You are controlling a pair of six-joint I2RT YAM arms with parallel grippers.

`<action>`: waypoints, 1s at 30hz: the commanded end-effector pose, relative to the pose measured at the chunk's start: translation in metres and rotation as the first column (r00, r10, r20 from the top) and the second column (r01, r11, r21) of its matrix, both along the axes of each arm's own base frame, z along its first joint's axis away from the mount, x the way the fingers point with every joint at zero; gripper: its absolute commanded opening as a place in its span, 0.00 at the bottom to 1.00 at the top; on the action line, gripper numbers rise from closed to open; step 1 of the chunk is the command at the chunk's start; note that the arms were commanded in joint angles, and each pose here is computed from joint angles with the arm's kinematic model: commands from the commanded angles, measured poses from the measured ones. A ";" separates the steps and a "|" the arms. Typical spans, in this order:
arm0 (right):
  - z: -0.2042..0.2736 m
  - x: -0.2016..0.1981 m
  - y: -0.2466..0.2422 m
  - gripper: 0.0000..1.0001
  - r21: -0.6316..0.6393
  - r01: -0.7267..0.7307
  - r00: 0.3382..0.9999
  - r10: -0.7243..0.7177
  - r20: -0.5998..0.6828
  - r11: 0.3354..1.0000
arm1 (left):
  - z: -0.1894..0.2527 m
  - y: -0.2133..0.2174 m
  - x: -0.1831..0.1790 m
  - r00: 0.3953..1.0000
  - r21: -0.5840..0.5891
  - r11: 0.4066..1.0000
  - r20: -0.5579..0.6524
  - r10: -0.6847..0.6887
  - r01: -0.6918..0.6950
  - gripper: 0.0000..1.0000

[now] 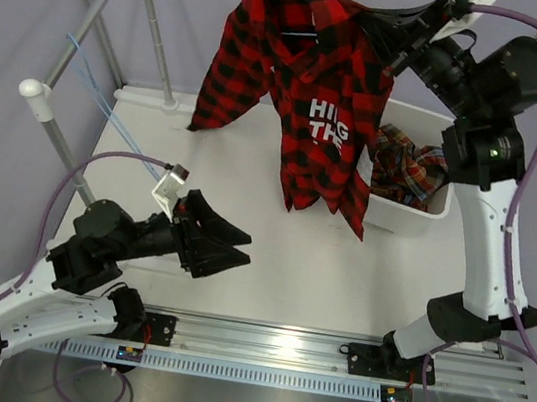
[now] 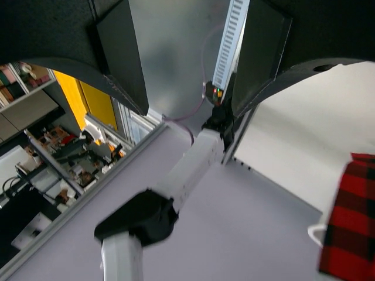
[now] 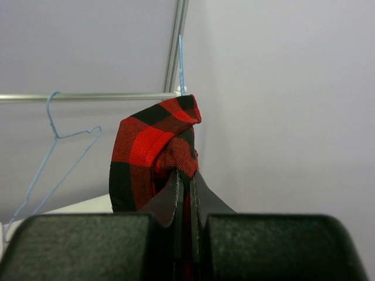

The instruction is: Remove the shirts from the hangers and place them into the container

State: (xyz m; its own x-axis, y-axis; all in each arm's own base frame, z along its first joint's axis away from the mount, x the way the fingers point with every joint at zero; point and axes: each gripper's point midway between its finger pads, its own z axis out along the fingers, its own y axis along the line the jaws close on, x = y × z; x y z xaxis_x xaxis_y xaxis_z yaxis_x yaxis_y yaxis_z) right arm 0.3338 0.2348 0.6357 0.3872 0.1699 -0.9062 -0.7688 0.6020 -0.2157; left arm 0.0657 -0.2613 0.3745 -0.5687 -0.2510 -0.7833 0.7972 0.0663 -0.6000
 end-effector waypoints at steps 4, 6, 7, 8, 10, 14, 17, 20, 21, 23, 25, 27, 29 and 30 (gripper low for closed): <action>0.041 -0.067 -0.030 0.00 0.075 0.009 0.998 -0.014 0.067 0.997 | 0.095 0.018 0.033 0.968 -0.139 0.966 0.092 0.233 -0.219 0.65; 0.037 -0.077 -0.034 0.00 0.058 0.017 0.999 -0.019 0.035 0.998 | 0.113 0.016 0.039 0.960 -0.163 0.957 0.108 0.260 -0.241 0.65; 0.035 -0.080 -0.035 0.00 0.055 0.013 1.000 -0.015 0.027 0.998 | 0.131 0.012 0.041 0.955 -0.179 0.955 0.139 0.262 -0.236 0.65; 0.033 -0.086 -0.036 0.00 0.053 0.005 1.000 -0.007 0.023 0.999 | 0.140 0.010 0.044 0.950 -0.187 0.953 0.159 0.270 -0.240 0.65; 0.025 -0.096 -0.039 0.00 0.078 -0.008 1.000 0.008 -0.001 0.997 | 0.157 0.003 0.058 0.929 -0.189 0.939 0.184 0.320 -0.286 0.65; 0.003 -0.108 -0.040 0.00 0.095 -0.037 0.998 0.041 -0.044 0.995 | 0.178 -0.004 0.085 0.884 -0.208 0.901 0.207 0.420 -0.380 0.65; -0.003 -0.125 -0.043 0.00 0.100 -0.055 0.996 0.061 -0.061 0.993 | 0.184 -0.006 0.109 0.841 -0.240 0.848 0.166 0.515 -0.472 0.61; -0.005 -0.136 -0.048 0.00 0.102 -0.050 0.997 0.057 -0.059 0.993 | 0.180 -0.007 0.129 0.804 -0.245 0.800 0.110 0.584 -0.548 0.58; -0.005 -0.138 -0.050 0.00 0.094 -0.048 0.997 0.054 -0.058 0.994 | 0.179 -0.007 0.133 0.797 -0.249 0.787 0.085 0.598 -0.564 0.58; -0.007 -0.143 -0.051 0.00 0.082 -0.052 0.996 0.058 -0.072 0.995 | 0.178 0.002 0.147 0.746 -0.253 0.730 0.045 0.664 -0.634 0.57; -0.009 -0.145 -0.052 0.00 0.075 -0.045 0.996 0.050 -0.069 0.996 | 0.178 0.012 0.157 0.695 -0.256 0.674 0.013 0.719 -0.693 0.58; -0.014 -0.147 -0.054 0.00 0.064 -0.041 0.996 0.046 -0.078 0.997 | 0.185 0.023 0.164 0.641 -0.256 0.620 0.000 0.768 -0.742 0.58; -0.016 -0.149 -0.054 0.00 0.058 -0.041 0.996 0.046 -0.081 0.997 | 0.196 0.029 0.166 0.618 -0.272 0.596 0.009 0.787 -0.755 0.58; -0.016 -0.150 -0.054 0.00 0.057 -0.041 0.995 0.046 -0.083 0.998 | 0.208 0.032 0.166 0.606 -0.288 0.587 0.031 0.795 -0.757 0.58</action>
State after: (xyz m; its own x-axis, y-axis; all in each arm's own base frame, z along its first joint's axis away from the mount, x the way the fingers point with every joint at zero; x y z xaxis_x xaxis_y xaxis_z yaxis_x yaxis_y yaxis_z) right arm 0.2000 0.1861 0.6014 0.2334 0.2131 -0.9487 -0.8145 0.5758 -0.0711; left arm 0.2265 -0.2622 0.5298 -0.1125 -0.6306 -0.7679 0.6150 0.5628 -0.5523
